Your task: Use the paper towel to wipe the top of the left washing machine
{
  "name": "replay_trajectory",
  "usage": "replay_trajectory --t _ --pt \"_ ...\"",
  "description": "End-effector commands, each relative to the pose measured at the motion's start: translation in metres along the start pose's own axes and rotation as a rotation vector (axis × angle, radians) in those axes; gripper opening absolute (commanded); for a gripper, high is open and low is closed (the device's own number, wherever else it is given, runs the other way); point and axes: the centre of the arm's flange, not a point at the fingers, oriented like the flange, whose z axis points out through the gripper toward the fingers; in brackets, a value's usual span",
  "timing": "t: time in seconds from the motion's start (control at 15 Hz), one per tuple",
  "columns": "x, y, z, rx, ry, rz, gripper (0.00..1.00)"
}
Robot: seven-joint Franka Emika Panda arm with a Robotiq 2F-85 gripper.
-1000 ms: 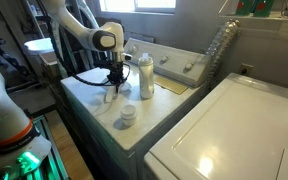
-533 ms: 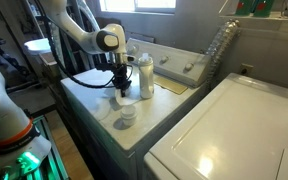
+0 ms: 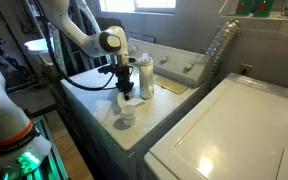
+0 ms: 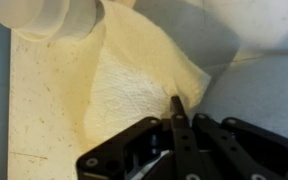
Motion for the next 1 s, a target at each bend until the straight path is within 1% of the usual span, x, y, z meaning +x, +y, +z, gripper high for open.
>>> replay_trajectory --t 0.0,0.13,0.27,0.33,0.4,0.47,0.6,0.73,0.8,0.87,0.93 --pt "0.020 -0.019 0.010 0.093 0.079 0.064 0.00" --pt "0.028 -0.022 0.001 0.139 0.165 0.086 0.00" --pt "0.035 -0.028 -0.006 0.183 0.226 0.092 0.00" --pt "0.037 -0.032 -0.009 0.209 0.236 0.085 0.00" --pt "0.036 -0.036 -0.013 0.255 0.246 0.059 0.00" --pt "0.034 -0.038 -0.018 0.285 0.243 0.040 0.00" --pt "0.027 -0.043 -0.028 0.369 0.252 -0.044 0.00" --pt "0.020 -0.052 -0.033 0.415 0.233 -0.143 0.00" --pt "0.017 -0.056 -0.033 0.428 0.219 -0.192 0.00" --pt "0.013 -0.057 -0.028 0.388 0.160 -0.226 0.00" --pt "0.009 -0.055 -0.021 0.326 0.121 -0.230 0.00"
